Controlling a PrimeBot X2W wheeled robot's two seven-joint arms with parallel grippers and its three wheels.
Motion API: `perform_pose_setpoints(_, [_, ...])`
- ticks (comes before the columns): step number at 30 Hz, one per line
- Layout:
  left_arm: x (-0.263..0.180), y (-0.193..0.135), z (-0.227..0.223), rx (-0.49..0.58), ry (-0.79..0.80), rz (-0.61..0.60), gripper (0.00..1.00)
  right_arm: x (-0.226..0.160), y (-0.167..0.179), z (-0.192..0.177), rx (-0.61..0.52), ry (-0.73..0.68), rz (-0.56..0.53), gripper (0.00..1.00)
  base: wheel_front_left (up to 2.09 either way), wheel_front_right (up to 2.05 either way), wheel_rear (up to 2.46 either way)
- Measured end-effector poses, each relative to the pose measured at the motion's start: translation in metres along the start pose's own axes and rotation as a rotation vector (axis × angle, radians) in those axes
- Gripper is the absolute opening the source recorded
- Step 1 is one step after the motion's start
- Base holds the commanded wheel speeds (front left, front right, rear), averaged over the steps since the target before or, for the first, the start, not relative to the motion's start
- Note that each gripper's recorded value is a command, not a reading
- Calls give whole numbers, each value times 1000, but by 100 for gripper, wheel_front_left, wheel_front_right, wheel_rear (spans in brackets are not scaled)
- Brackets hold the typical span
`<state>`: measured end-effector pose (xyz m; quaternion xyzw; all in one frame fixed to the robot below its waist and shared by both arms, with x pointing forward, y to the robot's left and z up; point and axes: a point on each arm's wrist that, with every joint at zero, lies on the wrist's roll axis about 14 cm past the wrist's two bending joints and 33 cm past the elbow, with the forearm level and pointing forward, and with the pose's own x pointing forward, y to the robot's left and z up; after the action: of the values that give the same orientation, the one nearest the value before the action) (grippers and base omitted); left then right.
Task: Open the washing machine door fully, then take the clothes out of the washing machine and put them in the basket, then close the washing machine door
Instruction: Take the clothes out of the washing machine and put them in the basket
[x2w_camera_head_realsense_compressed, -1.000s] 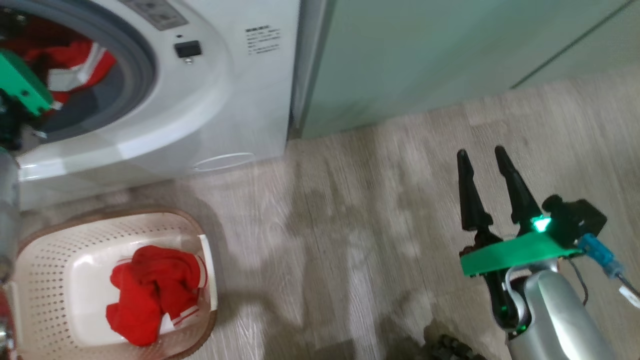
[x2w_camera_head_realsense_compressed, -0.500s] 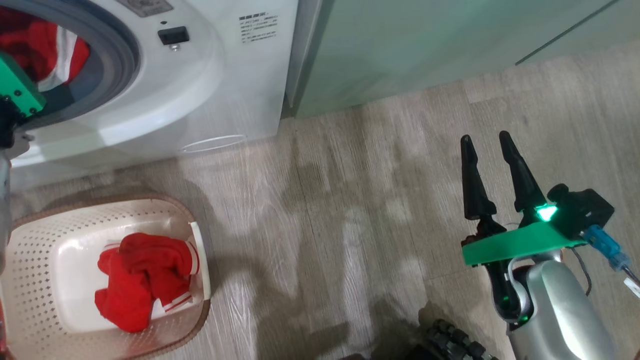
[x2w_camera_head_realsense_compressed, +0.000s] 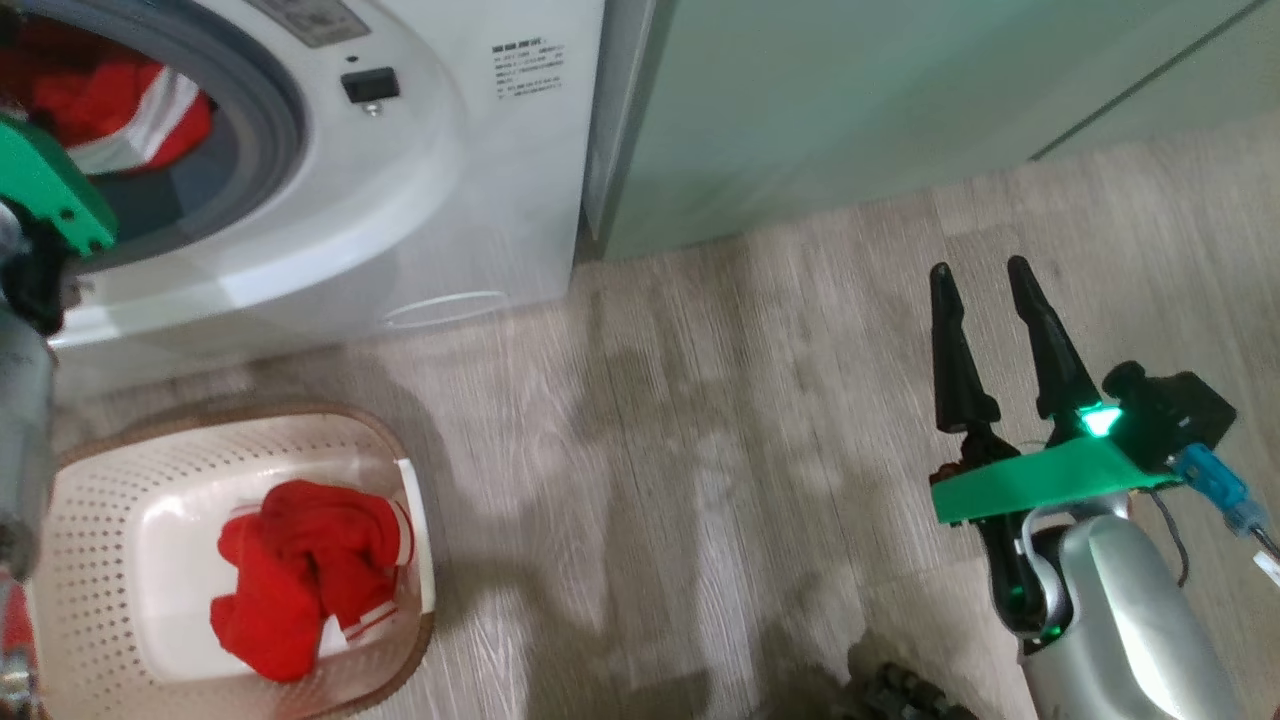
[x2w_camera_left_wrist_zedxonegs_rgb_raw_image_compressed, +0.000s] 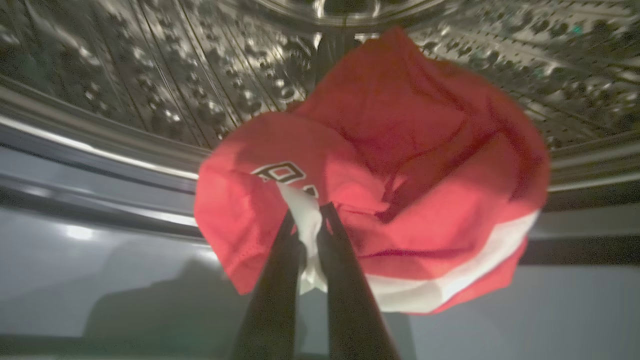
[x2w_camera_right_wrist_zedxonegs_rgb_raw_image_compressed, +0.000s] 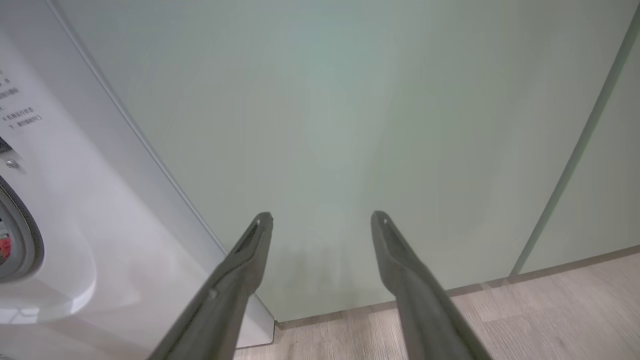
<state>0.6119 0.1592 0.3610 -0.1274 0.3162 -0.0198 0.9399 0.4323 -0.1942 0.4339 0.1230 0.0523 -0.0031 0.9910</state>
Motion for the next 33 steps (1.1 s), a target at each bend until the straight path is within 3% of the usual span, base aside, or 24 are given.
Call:
perform_pose_setpoints(10, [-53,-19,6,109,-182,-71,0,-24,15,12,26,-28,28,100,0,0,0])
perform_pose_setpoints(20, [-111,-26,-35,186,-212,-136,0,-41,36,21,45,-54,82,100,0,0,0])
perform_pose_setpoints(33, [-186,17,-172,164,117,-113,0,-59,72,32,56,-85,185,100,0,0,0])
